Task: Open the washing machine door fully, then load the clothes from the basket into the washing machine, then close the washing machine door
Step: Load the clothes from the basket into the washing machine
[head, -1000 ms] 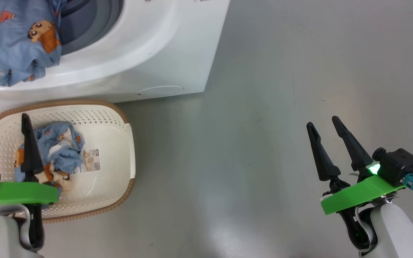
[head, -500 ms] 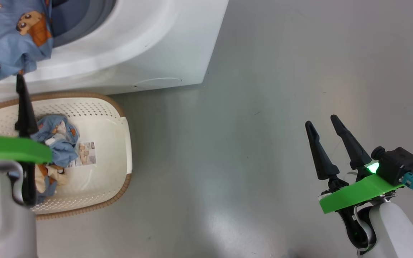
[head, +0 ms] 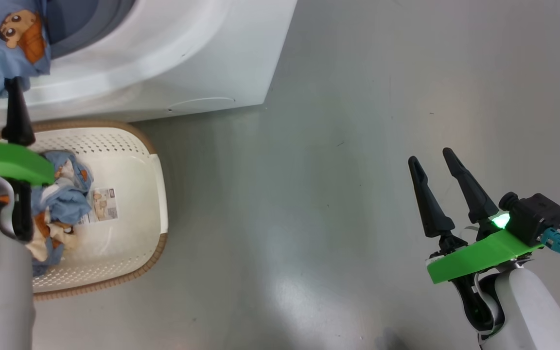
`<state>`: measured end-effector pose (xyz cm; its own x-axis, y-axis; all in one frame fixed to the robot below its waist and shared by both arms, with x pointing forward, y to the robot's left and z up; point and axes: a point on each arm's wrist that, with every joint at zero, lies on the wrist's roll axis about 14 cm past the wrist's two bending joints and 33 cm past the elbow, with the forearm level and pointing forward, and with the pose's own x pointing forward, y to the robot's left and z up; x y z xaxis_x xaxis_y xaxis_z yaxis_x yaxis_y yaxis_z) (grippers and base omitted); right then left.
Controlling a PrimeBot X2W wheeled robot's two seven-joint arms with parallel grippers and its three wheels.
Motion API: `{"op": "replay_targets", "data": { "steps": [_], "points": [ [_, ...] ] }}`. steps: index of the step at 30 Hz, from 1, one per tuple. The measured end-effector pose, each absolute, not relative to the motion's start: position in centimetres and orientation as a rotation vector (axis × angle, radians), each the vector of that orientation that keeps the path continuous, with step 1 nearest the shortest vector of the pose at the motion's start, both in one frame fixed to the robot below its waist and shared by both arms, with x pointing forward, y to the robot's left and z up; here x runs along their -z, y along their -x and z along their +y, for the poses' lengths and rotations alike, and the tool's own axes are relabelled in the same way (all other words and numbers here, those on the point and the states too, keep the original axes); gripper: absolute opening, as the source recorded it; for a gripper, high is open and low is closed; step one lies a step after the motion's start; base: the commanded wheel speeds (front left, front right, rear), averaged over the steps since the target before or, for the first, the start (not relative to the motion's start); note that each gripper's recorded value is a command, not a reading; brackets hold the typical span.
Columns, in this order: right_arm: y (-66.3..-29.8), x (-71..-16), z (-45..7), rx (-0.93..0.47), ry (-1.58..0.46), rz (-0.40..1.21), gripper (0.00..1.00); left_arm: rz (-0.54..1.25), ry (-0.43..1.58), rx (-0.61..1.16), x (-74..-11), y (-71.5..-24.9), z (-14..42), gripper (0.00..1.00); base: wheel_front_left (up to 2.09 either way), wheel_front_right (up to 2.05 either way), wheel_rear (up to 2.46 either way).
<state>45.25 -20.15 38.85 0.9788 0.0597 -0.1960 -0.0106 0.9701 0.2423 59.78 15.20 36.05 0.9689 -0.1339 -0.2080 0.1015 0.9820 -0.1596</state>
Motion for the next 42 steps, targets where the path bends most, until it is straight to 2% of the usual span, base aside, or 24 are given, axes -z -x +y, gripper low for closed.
{"op": "replay_targets", "data": {
  "steps": [1, 2, 3, 4, 26, 30, 34, 35, 37, 38, 39, 42],
  "points": [
    [-45.2, -38.8, -20.2, -0.034, -0.243, 0.205, 1.00, 0.222, 0.146, 0.123, -36.0, -59.9, 15.1, 0.44, 0.00, 0.00, 0.00],
    [-45.2, -38.7, -20.2, -0.033, -0.243, 0.207, 1.00, 0.224, 0.145, 0.125, -35.9, -60.1, 15.0, 0.30, 0.00, 0.00, 0.00],
    [-45.2, -38.6, -20.2, -0.032, -0.244, 0.209, 1.00, 0.226, 0.144, 0.127, -35.9, -60.3, 15.0, 0.10, 0.00, 0.00, 0.00],
    [-45.2, -38.6, -20.2, -0.030, -0.245, 0.210, 1.00, 0.224, 0.142, 0.130, -35.9, -60.5, 14.9, 0.00, 0.00, 0.00, 0.00],
    [-44.8, -38.4, -20.3, -0.007, -0.258, 0.223, 1.00, -0.054, 0.089, 0.195, -45.5, -70.3, 12.8, 0.00, 0.00, 0.00, 0.00],
    [-44.2, -38.2, -20.7, 0.007, -0.253, 0.234, 1.00, -0.016, 0.062, 0.213, -44.2, -71.0, 11.9, 0.00, 0.00, 0.00, 0.00],
    [-43.6, -38.5, -21.3, 0.028, -0.248, 0.236, 1.00, 0.104, 0.037, 0.233, -40.5, -70.9, 10.8, 0.00, 0.00, 0.00, 0.00],
    [-43.5, -38.6, -21.4, 0.032, -0.246, 0.234, 1.00, 0.129, 0.035, 0.235, -39.9, -70.7, 10.7, 0.03, 0.00, 0.00, 0.00],
    [-43.4, -38.9, -21.6, 0.035, -0.244, 0.228, 1.00, 0.164, 0.037, 0.231, -39.1, -70.5, 10.7, 0.44, 0.00, 0.00, 0.00],
    [-43.4, -39.0, -21.6, 0.035, -0.244, 0.226, 1.00, 0.176, 0.037, 0.227, -39.0, -70.5, 10.8, 0.93, 0.00, 0.00, 0.00],
    [-43.4, -39.1, -21.6, 0.035, -0.244, 0.224, 1.00, 0.178, 0.035, 0.225, -39.1, -70.5, 10.9, 1.00, 0.00, 0.00, 0.00],
    [-43.5, -39.2, -21.6, 0.033, -0.245, 0.220, 1.00, 0.160, 0.038, 0.217, -40.1, -70.9, 11.1, 1.00, 0.00, 0.00, 0.00]
  ]
}}
